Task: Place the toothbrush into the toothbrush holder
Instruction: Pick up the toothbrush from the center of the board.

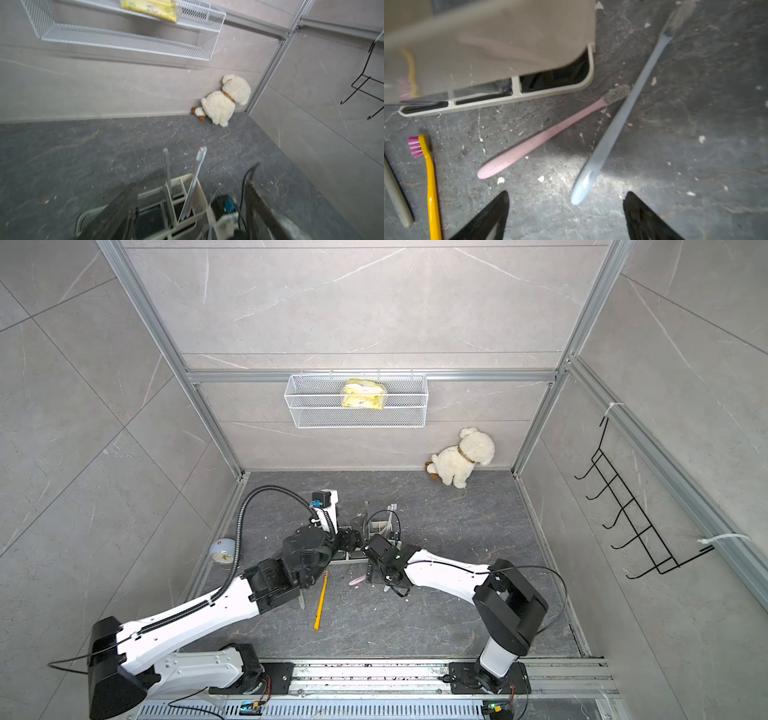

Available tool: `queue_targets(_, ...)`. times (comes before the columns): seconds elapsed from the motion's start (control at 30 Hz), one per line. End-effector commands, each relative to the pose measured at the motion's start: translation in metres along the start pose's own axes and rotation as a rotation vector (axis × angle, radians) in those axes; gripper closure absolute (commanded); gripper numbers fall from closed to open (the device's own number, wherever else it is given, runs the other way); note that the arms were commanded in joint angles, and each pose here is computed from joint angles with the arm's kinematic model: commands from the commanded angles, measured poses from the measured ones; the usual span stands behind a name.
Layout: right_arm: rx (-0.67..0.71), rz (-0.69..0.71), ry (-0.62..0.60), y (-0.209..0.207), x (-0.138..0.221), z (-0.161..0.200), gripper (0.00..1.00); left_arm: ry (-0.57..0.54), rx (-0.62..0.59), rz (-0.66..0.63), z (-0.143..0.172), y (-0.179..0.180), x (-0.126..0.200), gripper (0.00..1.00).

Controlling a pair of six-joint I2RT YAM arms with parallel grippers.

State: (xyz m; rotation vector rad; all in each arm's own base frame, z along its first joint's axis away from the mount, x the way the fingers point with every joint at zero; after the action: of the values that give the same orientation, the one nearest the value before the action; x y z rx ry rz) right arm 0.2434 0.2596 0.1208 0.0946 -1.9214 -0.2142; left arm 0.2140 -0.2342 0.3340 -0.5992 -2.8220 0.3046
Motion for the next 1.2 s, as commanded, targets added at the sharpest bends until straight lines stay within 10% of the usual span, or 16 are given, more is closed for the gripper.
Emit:
queue_targets(0.0, 0.023, 0.086, 0.073, -0.010, -0.014, 0.008, 0.18, 0.145, 0.006, -0.060, 0.030, 0.026, 0.021, 0.19)
queue_targets(0.3, 0.042, 0.247, 0.117, -0.048, -0.035, 0.032, 0.53, 0.141, 0.044, -0.072, 0.038, 0.047, 0.047, 0.20)
queue_targets(0.63, 0.041, 0.262, 0.095, -0.084, -0.017, 0.053, 0.56, 0.186, 0.058, -0.030, 0.048, 0.033, 0.029, 0.20)
queue_targets(0.87, 0.047, 0.212, 0.070, -0.107, -0.002, 0.067, 0.80, 0.218, 0.063, -0.005, 0.051, 0.022, 0.017, 0.21)
queue_targets(1.07, 0.100, 0.096, 0.061, -0.106, 0.012, 0.073, 0.71, 0.230, 0.057, -0.010, 0.053, 0.015, 0.005, 0.21)
queue_targets(1.17, 0.149, 0.062, 0.041, -0.101, 0.029, 0.066, 0.37, 0.259, 0.055, 0.012, 0.057, 0.008, -0.003, 0.20)
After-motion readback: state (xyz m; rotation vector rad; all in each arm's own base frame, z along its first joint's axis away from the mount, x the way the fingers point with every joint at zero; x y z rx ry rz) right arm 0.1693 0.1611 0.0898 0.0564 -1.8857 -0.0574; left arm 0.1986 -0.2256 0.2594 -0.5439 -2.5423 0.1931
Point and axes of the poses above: each gripper's point midway between its finger pads, its own x axis back along the fingers, its own y axis along the line the jaws close on, z = x × y, the point moved 7 cm from there along x, back along the fingers
